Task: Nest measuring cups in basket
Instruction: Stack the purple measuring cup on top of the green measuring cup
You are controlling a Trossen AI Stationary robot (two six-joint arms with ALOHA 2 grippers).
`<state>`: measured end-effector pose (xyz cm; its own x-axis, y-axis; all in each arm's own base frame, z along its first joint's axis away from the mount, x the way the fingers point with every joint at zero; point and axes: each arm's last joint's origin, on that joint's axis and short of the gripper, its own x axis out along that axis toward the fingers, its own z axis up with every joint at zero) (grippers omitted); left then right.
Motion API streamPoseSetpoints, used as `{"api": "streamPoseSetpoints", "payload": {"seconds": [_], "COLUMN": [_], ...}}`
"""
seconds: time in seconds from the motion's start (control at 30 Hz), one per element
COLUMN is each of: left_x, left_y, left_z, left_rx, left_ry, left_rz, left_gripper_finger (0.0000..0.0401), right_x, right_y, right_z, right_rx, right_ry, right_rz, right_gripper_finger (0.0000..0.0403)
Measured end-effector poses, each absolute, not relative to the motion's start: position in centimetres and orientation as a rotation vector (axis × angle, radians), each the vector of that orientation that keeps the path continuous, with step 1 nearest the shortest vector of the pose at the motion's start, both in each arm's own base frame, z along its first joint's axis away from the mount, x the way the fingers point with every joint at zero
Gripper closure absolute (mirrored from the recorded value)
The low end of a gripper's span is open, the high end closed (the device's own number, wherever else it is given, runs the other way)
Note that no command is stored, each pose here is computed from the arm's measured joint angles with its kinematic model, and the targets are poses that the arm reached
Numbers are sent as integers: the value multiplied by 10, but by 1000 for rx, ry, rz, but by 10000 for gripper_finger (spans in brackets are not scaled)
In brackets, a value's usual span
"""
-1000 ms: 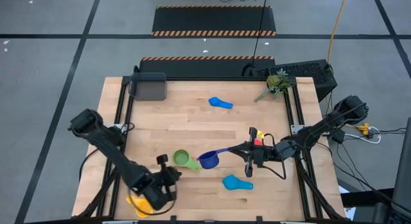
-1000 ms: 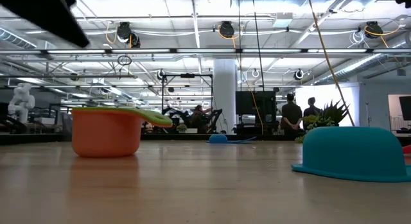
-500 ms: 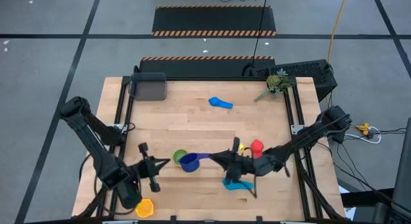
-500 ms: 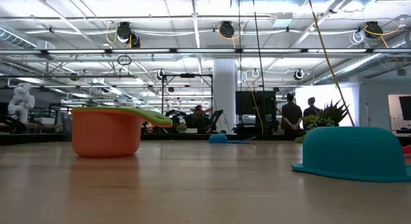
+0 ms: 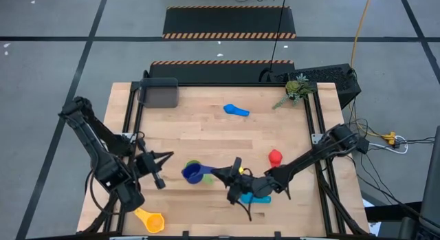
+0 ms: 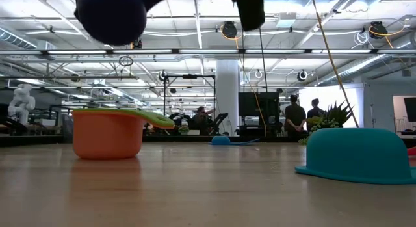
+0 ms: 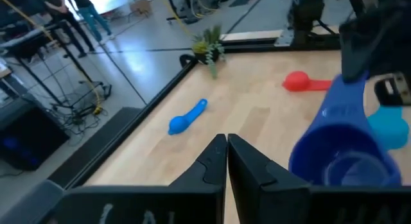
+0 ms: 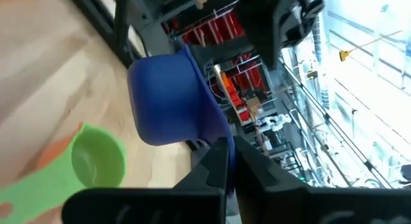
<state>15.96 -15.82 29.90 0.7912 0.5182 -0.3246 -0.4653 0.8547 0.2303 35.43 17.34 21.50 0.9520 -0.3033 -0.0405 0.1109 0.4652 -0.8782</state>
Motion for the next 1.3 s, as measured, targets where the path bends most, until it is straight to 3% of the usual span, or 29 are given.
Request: {"api": "streamPoseSetpoints", "payload": {"seconds": [0.17,0.37,0.67,0.87,1.13,1.3], "left_x": [157,156,156,155,157,159], "left_y": [-154,-154,-153,-153,-150,-148], "left_z": [299,299,298,298,298,298], "left_rx": [100,102,116,123,133,127], "left_ry": [381,383,389,392,398,397], "left_rz": [556,558,560,561,575,590], "left_gripper_finger": [397,380,397,380,397,381], "right_x": [359,376,396,397,398,399], "right_y": [172,187,210,212,207,200], "right_z": [202,202,188,184,181,176], "right_rx": [-1121,-1210,-1259,-1240,-1195,-1155], "right_ry": [299,397,437,439,437,443], "right_rz": [-372,-507,-532,-541,-553,-570], "right_gripper_finger": [403,403,403,403,403,403]}}
